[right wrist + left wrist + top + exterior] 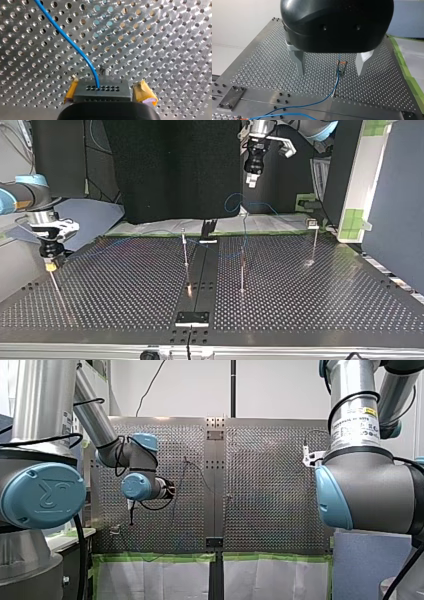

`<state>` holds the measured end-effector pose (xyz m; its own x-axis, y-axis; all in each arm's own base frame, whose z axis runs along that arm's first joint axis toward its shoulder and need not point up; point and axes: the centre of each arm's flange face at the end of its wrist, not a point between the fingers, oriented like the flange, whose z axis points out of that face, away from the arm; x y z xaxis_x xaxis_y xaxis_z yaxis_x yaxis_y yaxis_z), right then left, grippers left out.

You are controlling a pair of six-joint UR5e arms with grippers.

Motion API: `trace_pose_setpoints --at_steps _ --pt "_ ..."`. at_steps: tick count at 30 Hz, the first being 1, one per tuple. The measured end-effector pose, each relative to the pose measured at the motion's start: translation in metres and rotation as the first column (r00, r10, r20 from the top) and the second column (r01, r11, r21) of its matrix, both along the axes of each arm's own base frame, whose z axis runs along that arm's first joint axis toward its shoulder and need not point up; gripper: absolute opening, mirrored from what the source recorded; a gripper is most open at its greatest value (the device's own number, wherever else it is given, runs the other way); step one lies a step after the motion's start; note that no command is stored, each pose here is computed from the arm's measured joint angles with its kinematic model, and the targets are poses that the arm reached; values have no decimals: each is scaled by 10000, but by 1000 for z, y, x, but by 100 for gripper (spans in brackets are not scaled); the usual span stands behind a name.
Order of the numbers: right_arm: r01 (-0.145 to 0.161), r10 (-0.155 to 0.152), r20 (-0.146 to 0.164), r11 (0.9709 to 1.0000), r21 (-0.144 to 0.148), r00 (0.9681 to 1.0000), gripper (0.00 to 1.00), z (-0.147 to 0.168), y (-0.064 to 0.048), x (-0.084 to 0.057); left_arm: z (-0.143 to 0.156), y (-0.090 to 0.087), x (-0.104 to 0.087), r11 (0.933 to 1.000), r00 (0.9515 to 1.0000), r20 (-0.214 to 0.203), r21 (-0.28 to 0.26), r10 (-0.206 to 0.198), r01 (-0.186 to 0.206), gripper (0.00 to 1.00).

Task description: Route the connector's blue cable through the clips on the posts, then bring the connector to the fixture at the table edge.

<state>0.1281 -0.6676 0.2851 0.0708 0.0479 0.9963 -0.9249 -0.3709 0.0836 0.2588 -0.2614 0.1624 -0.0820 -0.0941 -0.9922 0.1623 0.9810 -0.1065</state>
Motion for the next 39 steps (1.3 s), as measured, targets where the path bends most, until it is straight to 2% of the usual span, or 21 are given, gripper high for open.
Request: trace_pose_setpoints --at_steps 11,39 --pt "39 -39 10 9999 132 10000 85 -2 1 1 0 0 0 10000 10000 -5 3 6 -6 100" --pt "81 -81 9 9998 198 10000 85 -1 1 0 0 1 1 9999 10000 59 93 49 -50 100"
